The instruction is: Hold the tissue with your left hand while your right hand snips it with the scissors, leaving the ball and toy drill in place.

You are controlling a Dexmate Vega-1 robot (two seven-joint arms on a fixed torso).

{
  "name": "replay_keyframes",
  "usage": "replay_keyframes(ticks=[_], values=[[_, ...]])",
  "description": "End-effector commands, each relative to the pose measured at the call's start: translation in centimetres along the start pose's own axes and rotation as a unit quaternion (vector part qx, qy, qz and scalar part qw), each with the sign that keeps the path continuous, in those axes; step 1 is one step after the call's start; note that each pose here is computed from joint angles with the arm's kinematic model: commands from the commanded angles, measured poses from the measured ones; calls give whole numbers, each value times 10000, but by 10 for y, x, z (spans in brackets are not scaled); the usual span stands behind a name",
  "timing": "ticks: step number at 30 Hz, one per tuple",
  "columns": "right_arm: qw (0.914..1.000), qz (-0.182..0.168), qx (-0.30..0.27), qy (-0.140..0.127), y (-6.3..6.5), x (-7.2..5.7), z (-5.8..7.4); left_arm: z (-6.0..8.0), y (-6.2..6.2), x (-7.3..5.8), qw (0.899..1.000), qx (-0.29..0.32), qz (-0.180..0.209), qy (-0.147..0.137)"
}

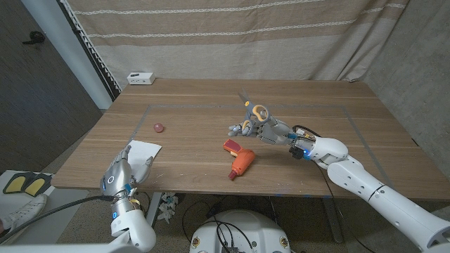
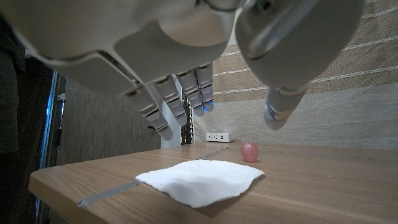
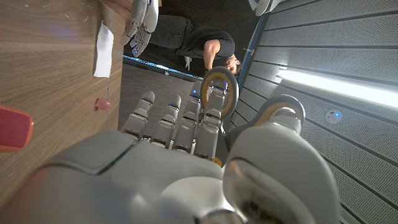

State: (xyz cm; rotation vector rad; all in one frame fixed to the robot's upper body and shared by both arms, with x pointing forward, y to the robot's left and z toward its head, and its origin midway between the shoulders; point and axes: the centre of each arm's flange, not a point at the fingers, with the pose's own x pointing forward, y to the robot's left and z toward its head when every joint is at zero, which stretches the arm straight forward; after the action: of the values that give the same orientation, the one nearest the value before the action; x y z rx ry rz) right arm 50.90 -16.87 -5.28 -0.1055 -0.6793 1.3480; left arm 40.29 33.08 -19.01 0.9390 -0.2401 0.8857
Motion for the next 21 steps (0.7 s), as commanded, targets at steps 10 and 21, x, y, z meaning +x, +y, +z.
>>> replay_keyframes(ticks=[10, 21], values=[[10000, -30, -47, 71, 1, -2, 2, -9, -19, 1, 9993, 290, -162, 167], [10000, -16, -16, 64, 0, -1, 0, -10, -26, -1, 9985, 432, -249, 218]])
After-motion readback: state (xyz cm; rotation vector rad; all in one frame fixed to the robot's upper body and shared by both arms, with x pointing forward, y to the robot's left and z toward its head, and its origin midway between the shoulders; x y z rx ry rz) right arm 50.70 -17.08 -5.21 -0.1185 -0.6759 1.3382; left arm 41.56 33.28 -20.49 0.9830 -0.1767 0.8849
